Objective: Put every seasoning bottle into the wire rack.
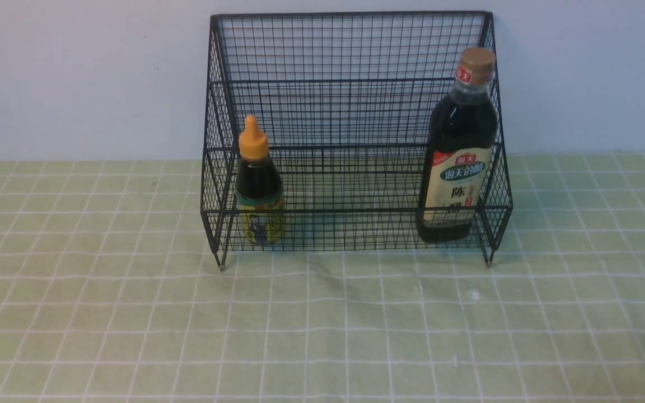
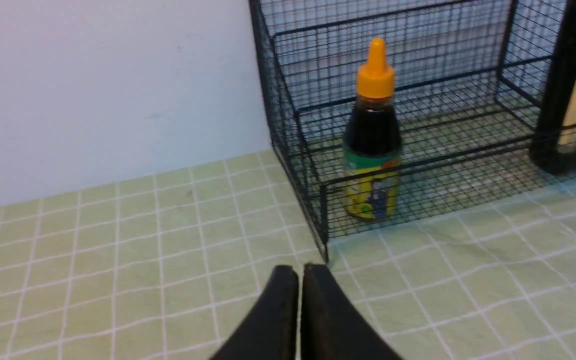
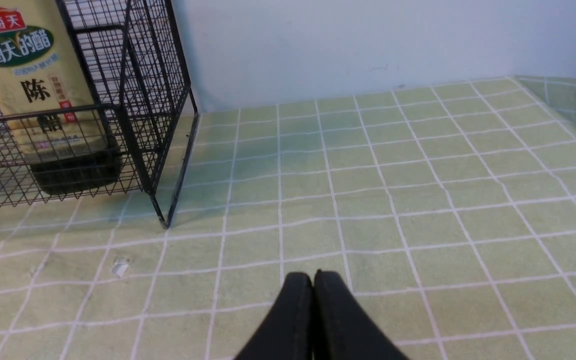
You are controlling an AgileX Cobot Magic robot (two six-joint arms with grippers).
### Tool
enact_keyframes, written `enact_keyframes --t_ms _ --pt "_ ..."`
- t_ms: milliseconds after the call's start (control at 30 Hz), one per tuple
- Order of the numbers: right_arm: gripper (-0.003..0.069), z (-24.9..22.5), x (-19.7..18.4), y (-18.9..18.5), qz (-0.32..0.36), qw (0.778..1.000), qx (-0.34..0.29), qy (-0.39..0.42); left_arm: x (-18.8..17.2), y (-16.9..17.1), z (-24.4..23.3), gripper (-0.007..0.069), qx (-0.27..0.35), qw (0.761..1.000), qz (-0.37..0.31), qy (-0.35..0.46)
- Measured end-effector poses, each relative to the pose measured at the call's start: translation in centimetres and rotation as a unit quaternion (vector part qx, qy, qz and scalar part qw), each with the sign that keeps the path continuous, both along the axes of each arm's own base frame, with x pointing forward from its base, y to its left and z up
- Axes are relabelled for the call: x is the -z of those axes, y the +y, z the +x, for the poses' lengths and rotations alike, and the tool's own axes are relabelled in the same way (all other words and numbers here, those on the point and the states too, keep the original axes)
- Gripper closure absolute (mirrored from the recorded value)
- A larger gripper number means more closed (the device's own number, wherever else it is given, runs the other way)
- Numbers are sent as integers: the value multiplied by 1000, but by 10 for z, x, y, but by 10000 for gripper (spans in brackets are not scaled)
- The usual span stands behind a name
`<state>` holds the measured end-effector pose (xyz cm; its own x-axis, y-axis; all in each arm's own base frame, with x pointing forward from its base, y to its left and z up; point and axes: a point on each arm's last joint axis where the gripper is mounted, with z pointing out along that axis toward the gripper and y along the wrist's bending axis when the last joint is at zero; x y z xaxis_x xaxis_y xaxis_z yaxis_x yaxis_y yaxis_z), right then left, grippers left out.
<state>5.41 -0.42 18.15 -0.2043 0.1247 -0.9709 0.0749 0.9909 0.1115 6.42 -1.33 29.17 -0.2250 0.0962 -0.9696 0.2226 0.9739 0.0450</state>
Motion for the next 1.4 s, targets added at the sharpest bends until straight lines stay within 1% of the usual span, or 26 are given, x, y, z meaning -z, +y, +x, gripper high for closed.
enact_keyframes --t_ms 133,167,233,267,300,500,1400 --pt "673 0 0 0 0 1000 0 0 51 6 -5 632 -41 999 4 -16" --pt "673 0 0 0 0 1000 0 0 79 9 -6 632 -60 998 6 -7" --pt "673 0 0 0 0 1000 0 0 92 10 -8 632 -71 997 7 -3" --pt "673 0 0 0 0 1000 0 0 108 11 -9 632 -80 997 9 9" --pt "673 0 0 0 0 1000 0 0 115 12 -9 632 -83 996 12 15" --pt "673 0 0 0 0 1000 0 0 120 13 -11 632 -91 995 22 25" --pt "673 0 0 0 0 1000 0 0 121 13 -11 632 -91 995 23 26"
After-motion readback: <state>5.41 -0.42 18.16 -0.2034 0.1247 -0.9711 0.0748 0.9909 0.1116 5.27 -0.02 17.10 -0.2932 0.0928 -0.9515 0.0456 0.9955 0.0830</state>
